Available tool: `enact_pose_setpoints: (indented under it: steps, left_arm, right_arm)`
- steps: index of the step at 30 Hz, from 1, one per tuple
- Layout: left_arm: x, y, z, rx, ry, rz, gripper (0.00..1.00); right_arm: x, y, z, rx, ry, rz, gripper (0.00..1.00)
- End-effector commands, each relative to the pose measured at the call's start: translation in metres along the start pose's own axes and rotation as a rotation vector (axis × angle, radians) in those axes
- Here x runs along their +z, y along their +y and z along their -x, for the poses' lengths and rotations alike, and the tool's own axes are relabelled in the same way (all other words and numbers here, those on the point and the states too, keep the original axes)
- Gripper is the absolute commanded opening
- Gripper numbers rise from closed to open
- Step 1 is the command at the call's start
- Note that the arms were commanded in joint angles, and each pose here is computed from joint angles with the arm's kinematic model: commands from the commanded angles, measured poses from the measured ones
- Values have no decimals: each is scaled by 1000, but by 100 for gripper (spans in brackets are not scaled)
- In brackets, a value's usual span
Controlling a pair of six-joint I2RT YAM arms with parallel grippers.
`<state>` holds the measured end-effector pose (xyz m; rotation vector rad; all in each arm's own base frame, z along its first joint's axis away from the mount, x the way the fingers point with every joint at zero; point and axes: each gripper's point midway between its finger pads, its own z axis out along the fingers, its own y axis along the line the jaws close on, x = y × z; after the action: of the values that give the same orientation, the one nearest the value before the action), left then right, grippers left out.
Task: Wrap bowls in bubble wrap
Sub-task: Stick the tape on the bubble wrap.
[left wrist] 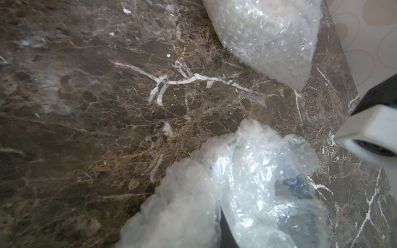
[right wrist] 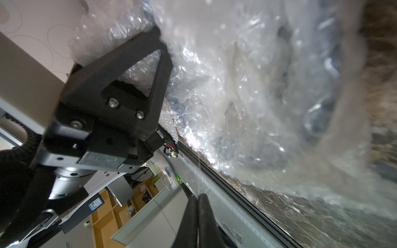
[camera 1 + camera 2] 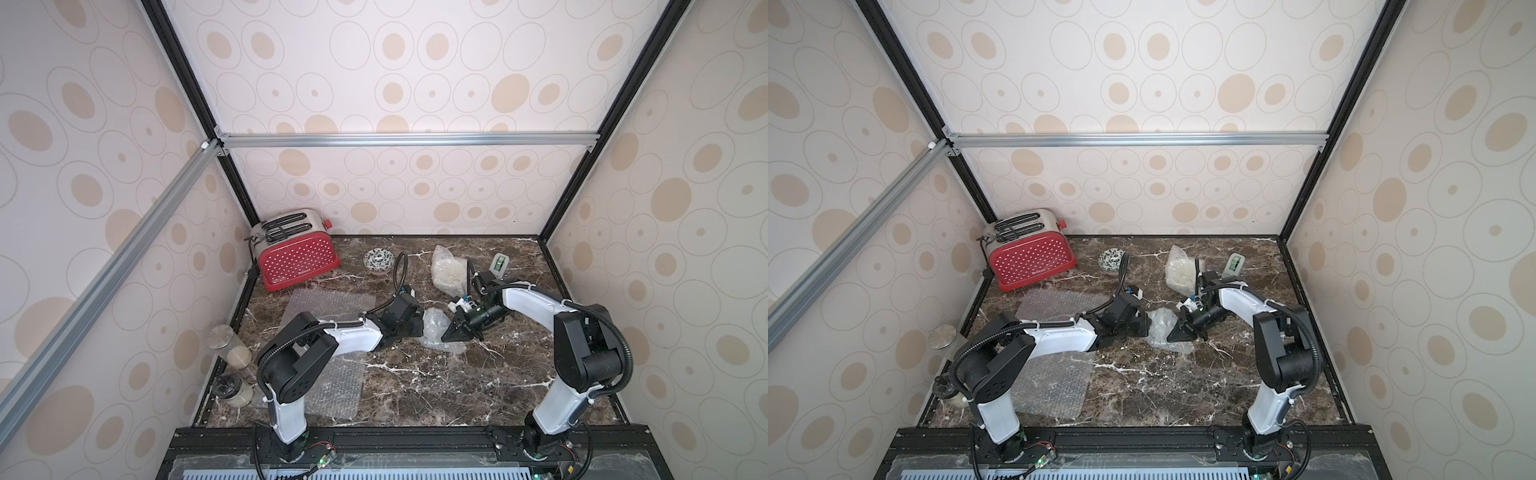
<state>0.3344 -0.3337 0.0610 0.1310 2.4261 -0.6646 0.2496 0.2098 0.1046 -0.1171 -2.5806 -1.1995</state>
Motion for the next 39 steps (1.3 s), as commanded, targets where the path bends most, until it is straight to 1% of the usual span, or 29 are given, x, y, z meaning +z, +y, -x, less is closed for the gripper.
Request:
enact_pose_setpoints:
  steps: [1,4,8,13,20,28,32,39]
  left_arm:
    - [-10,-9,23,7,-64,-18,16]
    - [-10,-9,22,8,-61,-20,16]
    - [-11,-9,22,8,-60,-19,16]
    - [-11,-9,22,3,-63,-20,16]
    - [-11,-9,22,2,-63,-22,16]
    - [-9,-10,21,1,-59,-26,16]
    - [-10,-9,21,1,-59,-24,16]
    - [-9,-10,21,0,-60,-29,16]
  right_arm:
    - [-1,-3,-2,-24,18,-41,7]
    - [-2,-4,1,-25,11,-59,7]
    - [4,0,-4,-65,40,-101,7]
    - [-9,11,4,-121,-7,-152,7]
    - [-23,15,4,-173,-11,-242,7]
    - [0,1,-4,-190,69,-329,7]
    - [-4,-15,2,-189,60,-446,7]
    - [-9,-8,4,-220,34,-454,6]
